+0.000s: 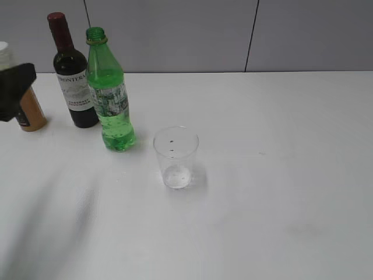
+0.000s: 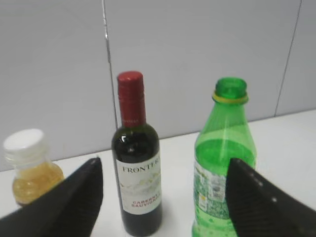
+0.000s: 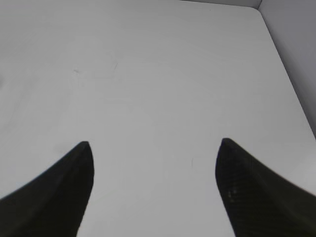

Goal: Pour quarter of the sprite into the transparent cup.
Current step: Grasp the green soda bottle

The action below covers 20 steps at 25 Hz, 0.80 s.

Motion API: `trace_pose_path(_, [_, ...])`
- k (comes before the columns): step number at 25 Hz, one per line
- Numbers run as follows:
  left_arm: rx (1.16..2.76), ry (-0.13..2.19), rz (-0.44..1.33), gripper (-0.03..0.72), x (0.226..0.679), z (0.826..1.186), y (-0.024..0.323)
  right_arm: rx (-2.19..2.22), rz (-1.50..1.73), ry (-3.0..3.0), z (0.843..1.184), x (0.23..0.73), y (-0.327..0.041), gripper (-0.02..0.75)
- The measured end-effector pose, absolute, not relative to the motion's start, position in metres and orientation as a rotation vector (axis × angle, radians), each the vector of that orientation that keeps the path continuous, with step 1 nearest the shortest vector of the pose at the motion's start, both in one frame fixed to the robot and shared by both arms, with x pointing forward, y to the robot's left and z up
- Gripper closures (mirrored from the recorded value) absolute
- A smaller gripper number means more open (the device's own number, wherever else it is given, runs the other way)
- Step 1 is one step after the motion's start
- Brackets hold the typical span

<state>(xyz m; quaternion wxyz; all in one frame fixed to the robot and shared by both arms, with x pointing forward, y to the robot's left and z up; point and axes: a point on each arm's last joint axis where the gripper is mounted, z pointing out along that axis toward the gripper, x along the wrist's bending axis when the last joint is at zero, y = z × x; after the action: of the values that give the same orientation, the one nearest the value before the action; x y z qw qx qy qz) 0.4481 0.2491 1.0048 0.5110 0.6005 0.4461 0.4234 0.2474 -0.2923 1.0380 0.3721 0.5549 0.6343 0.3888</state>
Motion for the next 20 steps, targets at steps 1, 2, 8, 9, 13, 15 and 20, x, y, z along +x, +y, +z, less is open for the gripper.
trace_pose_path(1, [1.459,1.066,1.013,0.100,0.451,1.000,0.247,1.422,0.997,1.626,1.038,0.247,-0.292,0.144])
trace_pose_path(2, [1.472,1.047,1.005,0.100,0.454,0.996,0.245,1.422,0.997,1.626,1.038,0.247,-0.292,0.144])
trace_pose_path(8, [1.480,0.948,0.920,0.100,0.468,0.974,0.230,1.424,0.998,1.625,1.038,0.247,-0.292,0.144])
trace_pose_path(9, [1.480,0.948,0.910,0.100,0.470,0.968,0.229,1.424,0.998,1.625,1.038,0.247,-0.292,0.144])
trace_pose_path(13, [1.458,0.940,0.884,0.100,0.479,0.948,0.225,1.424,0.998,1.625,1.038,0.247,-0.292,0.144])
trace_pose_path(15, [1.458,0.942,0.874,0.086,0.484,0.939,0.223,1.424,0.998,1.625,1.038,0.247,-0.292,0.144])
trace_pose_path(20, [1.498,0.973,0.842,0.023,0.496,0.919,0.220,1.424,0.998,1.625,1.038,0.247,-0.292,0.144])
